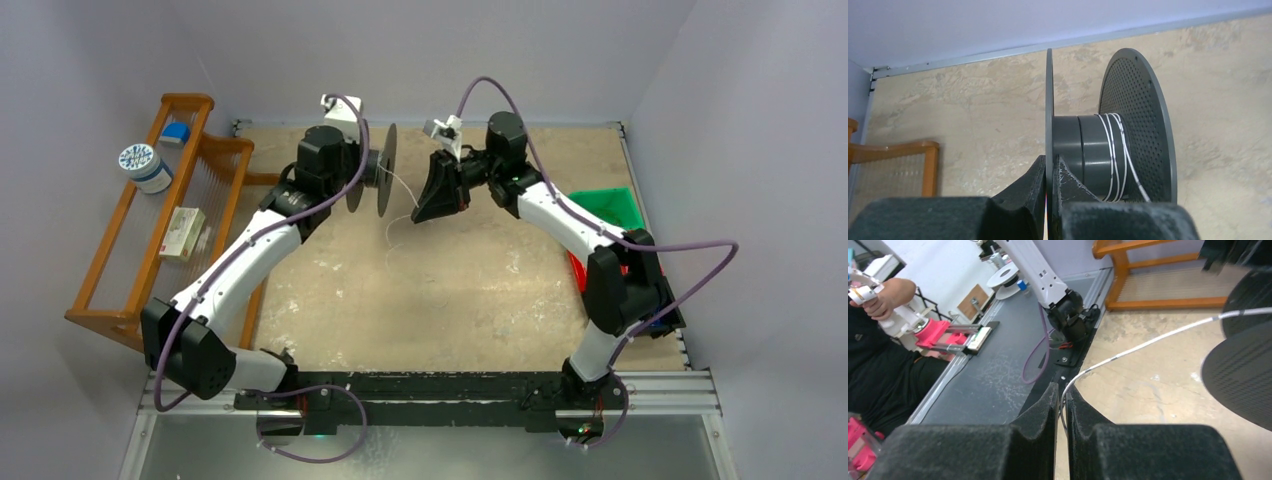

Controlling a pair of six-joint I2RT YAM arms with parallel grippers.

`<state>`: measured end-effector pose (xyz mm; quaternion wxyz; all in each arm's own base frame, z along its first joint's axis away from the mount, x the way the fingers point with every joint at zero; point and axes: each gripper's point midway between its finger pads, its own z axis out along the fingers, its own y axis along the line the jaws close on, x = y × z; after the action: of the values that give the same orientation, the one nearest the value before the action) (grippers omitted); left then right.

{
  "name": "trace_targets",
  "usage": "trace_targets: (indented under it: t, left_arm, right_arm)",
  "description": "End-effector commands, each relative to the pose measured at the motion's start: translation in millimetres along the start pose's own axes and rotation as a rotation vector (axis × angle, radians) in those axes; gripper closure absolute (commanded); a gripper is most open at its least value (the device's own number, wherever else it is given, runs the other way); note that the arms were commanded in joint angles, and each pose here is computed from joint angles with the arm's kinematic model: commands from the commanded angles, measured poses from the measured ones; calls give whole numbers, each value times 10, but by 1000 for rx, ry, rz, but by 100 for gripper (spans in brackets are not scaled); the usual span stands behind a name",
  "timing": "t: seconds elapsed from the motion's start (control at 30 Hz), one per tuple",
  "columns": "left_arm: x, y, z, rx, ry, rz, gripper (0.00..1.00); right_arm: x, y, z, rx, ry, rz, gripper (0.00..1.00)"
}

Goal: Wrap the cables
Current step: Wrap the cable around the cable reel.

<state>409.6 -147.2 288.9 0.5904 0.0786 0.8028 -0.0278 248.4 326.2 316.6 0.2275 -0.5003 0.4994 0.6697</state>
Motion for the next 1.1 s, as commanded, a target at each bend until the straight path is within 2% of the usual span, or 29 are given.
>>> trace_targets:
  t: [0.0,0.17,0.4,0.47,0.53,0.67,0.87,1.07]
  left_arm:
    - [-845,-8,-202,28,-212,-225,100]
    - [-1084,31,-289,82,-240,-367,100]
    - [-1269,297,-323,61,-265,-505,100]
    - [-1328,350,-353,87,-273,-550,100]
    - [-1395,347,-406,126,-281,-576,100]
    - [-1526,208,-567,237,-289,-590,100]
    - [-1670,50,-832,374,-305,-544,100]
    - [-1640,-96,-996,484,-304,-427,100]
  right_arm:
    - [173,56,99,-84,40,-54,89]
    - [292,-34,107,-81,38,-35,89]
    - [372,-127,121,-50,25,-2,90]
    - [375,-295,133,19,11,-30,90]
    - [405,-667,78,216,46,-48,87]
    - [431,-780,-5,248,46,7,89]
    - [389,-933,-162,379,14,9,89]
    - [271,-1129,-644,550,-90,63,88]
